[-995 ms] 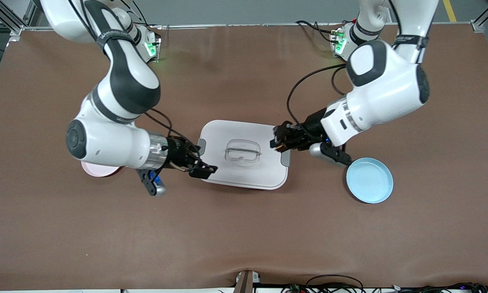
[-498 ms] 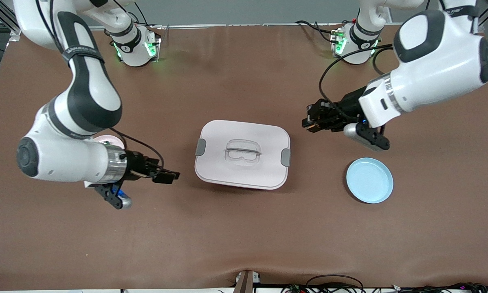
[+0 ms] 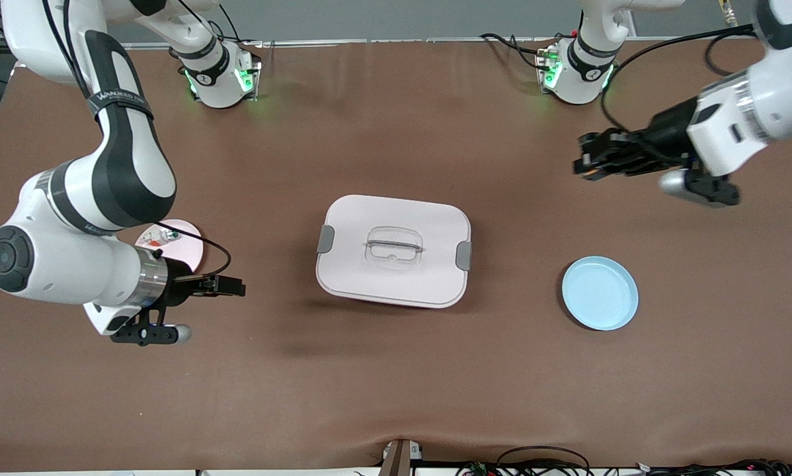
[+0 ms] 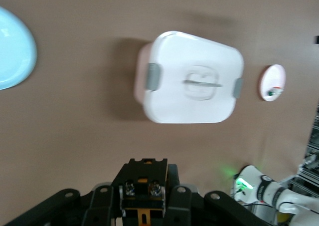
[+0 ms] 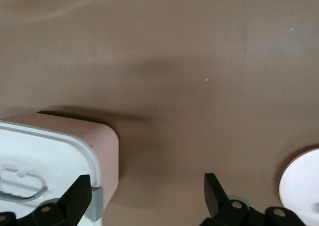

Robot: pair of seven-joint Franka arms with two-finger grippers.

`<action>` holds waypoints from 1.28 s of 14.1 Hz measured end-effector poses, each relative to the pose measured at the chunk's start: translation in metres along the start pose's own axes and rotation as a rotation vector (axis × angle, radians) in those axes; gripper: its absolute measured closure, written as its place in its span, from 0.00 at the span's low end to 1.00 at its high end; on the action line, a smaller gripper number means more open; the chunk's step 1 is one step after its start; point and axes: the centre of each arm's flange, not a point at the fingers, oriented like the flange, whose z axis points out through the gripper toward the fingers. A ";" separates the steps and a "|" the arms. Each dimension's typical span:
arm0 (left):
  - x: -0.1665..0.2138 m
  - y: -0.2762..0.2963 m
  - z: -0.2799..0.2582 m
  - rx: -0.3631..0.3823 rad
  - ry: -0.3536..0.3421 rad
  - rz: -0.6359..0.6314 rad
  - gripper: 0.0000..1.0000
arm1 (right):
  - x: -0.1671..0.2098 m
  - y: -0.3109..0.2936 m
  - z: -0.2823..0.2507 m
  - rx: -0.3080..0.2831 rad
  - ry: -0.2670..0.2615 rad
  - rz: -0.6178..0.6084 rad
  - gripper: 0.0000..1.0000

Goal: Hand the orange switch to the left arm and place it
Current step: 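Pull the left gripper back with the switch while the right gripper retreats, then move the held switch with the left gripper over the blue plate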

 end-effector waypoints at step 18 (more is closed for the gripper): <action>0.076 -0.117 0.033 0.344 0.265 -1.033 0.67 | -0.005 0.116 -0.069 -0.131 0.033 -0.045 0.00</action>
